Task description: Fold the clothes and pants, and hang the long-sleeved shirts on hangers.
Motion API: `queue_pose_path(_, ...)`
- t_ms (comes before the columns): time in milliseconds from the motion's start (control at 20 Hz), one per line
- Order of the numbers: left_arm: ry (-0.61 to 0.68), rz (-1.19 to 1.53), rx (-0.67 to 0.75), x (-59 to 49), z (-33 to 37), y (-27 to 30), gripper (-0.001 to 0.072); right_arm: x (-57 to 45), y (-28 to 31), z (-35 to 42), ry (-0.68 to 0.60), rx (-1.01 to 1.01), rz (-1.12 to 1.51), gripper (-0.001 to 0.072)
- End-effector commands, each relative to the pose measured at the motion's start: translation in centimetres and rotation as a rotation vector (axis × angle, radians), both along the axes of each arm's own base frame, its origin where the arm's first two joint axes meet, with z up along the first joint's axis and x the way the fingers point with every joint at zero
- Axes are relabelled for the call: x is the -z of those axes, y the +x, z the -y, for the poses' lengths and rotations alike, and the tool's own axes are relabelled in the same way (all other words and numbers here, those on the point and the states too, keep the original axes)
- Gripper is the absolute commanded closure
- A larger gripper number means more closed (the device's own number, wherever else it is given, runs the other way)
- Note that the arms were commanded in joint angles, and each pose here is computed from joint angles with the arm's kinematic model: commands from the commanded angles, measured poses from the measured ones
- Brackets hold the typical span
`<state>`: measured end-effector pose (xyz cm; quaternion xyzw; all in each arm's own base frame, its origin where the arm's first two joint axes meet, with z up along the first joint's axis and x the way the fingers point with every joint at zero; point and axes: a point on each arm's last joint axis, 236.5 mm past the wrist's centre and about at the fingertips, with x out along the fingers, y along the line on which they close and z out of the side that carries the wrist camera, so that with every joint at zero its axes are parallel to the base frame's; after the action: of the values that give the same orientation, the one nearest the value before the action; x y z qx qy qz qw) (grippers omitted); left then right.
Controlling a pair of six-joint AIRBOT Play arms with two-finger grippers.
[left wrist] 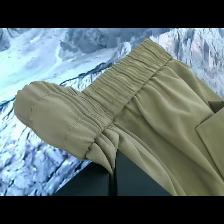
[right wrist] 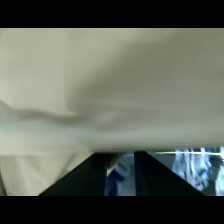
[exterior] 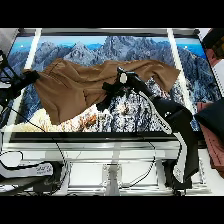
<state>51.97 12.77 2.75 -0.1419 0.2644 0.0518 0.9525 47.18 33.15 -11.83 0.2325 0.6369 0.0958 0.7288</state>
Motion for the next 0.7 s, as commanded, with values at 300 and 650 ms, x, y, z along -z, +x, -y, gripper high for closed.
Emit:
queue_pose_path(300, 0.027, 0.061, -0.007, -3.4, -0.1, -0.2, 0.0679, -4.0, 2.4, 2.4, -0.069, -0.188, 0.147, 0.0703)
queue_pose_path(650, 0.157, 0.294, -0.149, -14.4, -3.0, -2.0, 0.068, -21.7, 4.1, 13.7, -0.28, -0.261, 0.42, 0.0704)
